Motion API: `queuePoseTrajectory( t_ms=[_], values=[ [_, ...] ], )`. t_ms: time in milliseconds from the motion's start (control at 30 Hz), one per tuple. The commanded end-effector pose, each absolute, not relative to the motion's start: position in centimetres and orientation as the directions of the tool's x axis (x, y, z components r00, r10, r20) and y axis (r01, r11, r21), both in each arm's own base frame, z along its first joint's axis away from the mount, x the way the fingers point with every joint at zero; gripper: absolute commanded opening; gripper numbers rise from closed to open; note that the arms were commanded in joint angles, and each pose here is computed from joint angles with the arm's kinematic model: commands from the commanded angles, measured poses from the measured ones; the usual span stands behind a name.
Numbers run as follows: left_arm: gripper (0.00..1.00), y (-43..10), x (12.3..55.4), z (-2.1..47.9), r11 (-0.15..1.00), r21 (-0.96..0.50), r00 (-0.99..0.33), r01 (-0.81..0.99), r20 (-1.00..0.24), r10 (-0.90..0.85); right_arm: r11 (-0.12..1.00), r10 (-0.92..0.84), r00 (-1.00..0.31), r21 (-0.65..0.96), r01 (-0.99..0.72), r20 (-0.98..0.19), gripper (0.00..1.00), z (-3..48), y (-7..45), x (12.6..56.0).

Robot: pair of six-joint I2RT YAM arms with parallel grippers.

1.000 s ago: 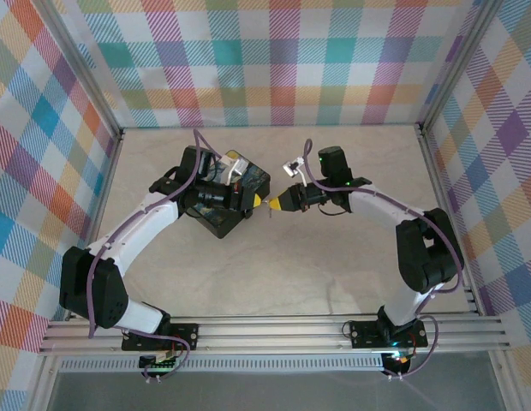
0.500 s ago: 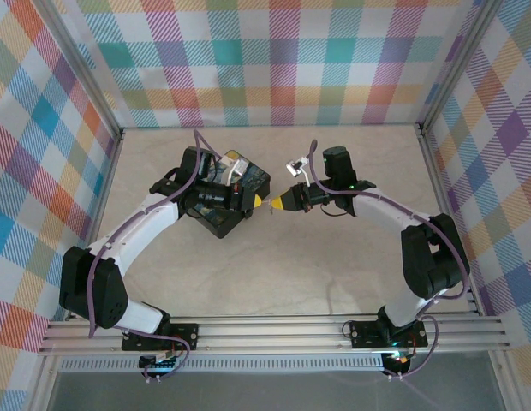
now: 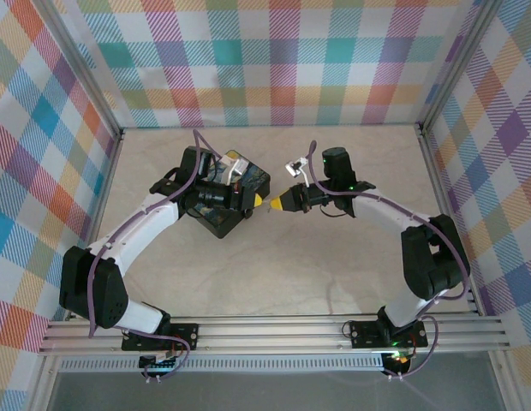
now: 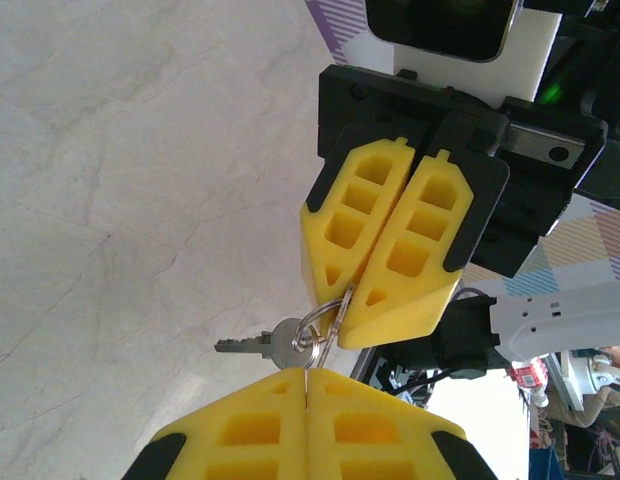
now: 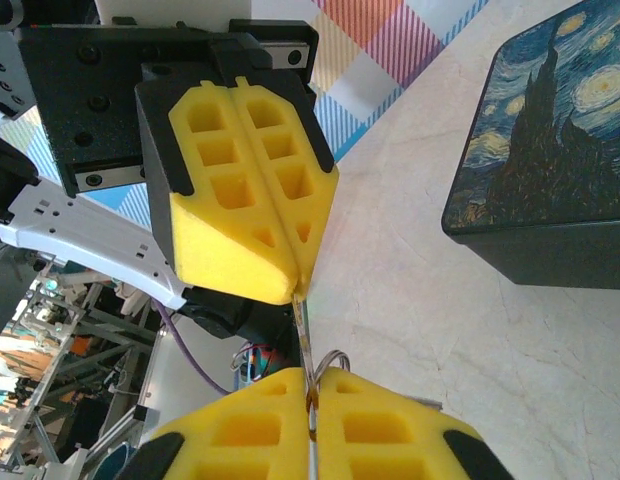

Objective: Unlock a padlock with a key

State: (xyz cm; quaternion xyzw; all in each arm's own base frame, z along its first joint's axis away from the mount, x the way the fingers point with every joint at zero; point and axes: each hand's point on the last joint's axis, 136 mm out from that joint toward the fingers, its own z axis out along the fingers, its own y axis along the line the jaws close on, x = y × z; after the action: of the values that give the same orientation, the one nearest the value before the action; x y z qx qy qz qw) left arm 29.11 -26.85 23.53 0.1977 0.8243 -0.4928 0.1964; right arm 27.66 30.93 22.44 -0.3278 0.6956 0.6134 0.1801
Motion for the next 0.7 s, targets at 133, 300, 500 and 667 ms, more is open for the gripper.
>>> queuePoseTrajectory(
  t_ms=[133,300,500,667],
  values=[
    [0.0,-27.2,29.0,22.4,0.459,-0.727,-0.849,0.51,-0.509,0.137,-0.039,-0.238,-0.649,0.675,-0.737,-0.722,0.04,24.4,31.1,25.4],
    [0.32,-26.9,30.0,22.6,0.507,-0.715,-0.858,0.482,-0.503,0.105,0.022,-0.232,-0.665,0.68,-0.733,-0.71,0.03,23.5,30.9,26.0],
    [0.53,-26.0,31.0,24.0,0.569,-0.7,-0.86,0.432,-0.51,0.026,0.094,-0.22,-0.686,0.684,-0.723,-0.694,0.03,22.5,30.6,26.9],
    [0.6,-24.7,32.4,22.0,0.659,-0.698,-0.887,0.28,-0.45,-0.099,0.152,-0.205,-0.704,0.689,-0.709,-0.68,0.03,21.7,30.1,27.5]
  ],
)
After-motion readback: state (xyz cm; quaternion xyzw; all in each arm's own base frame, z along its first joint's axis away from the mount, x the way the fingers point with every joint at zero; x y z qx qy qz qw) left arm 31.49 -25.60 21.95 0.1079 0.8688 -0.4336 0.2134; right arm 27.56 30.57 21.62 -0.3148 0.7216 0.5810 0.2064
